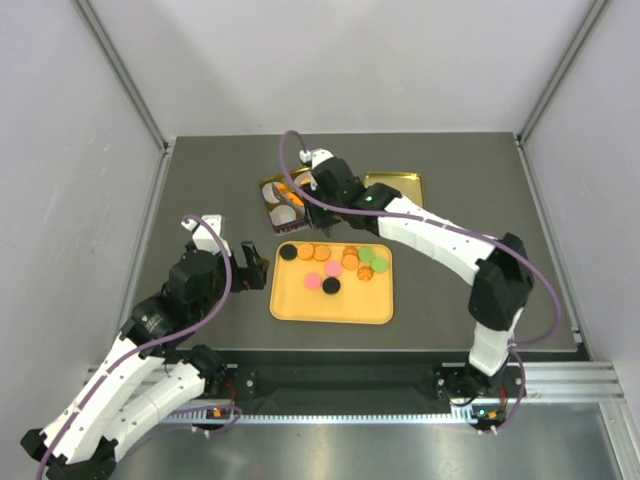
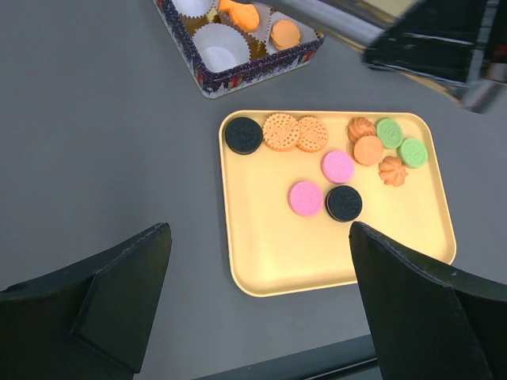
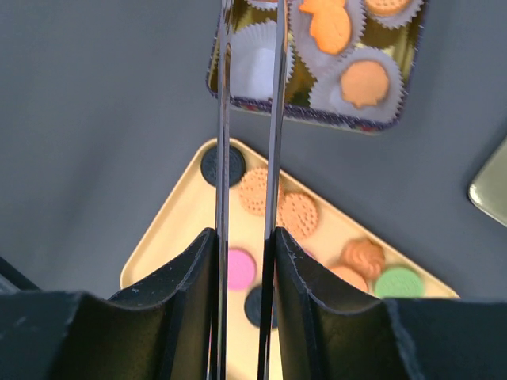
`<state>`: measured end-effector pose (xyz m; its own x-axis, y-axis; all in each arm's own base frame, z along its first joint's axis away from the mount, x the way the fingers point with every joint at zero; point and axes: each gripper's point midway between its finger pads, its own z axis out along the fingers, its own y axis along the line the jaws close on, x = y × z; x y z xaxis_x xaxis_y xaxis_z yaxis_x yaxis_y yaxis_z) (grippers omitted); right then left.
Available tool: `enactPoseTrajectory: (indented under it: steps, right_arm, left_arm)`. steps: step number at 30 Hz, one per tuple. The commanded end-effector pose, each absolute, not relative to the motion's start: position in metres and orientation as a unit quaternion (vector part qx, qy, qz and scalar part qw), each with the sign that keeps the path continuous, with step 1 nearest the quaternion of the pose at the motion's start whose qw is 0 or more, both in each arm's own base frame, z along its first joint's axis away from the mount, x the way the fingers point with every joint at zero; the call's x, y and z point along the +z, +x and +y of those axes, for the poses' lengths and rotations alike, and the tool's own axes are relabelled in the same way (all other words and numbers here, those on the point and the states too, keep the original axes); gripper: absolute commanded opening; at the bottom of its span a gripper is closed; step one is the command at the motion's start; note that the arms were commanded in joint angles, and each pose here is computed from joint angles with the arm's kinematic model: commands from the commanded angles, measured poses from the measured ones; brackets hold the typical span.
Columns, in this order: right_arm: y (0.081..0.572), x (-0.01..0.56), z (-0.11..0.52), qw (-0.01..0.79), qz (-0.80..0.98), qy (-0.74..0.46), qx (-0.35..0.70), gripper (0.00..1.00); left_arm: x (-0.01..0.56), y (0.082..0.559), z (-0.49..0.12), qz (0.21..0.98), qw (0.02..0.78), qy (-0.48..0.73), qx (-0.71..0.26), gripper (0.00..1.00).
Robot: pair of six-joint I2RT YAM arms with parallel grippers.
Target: Pack the cookies
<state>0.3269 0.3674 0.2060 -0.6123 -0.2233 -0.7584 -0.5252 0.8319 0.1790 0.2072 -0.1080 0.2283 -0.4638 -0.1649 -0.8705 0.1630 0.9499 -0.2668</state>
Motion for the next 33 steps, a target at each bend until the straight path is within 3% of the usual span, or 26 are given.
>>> enactPoseTrajectory:
  steps: [1,12,33]
  right_arm:
    - [0.361,0.243,0.401,0.444,0.836,-0.209,0.248,0.20]
    - [0.402,0.214,0.423,0.442,0.844,-0.189,0.236,0.21]
    - [0.411,0.186,0.424,0.427,0.854,-0.183,0.232,0.25]
  left_arm:
    - [0.234,0.208,-0.106,0.834,0.528,-0.007,-0.160,0.99]
    - [0.233,0.208,-0.108,0.835,0.525,-0.003,-0.161,0.99]
    - [0.230,0.209,-0.108,0.838,0.522,-0.004,-0.156,0.99]
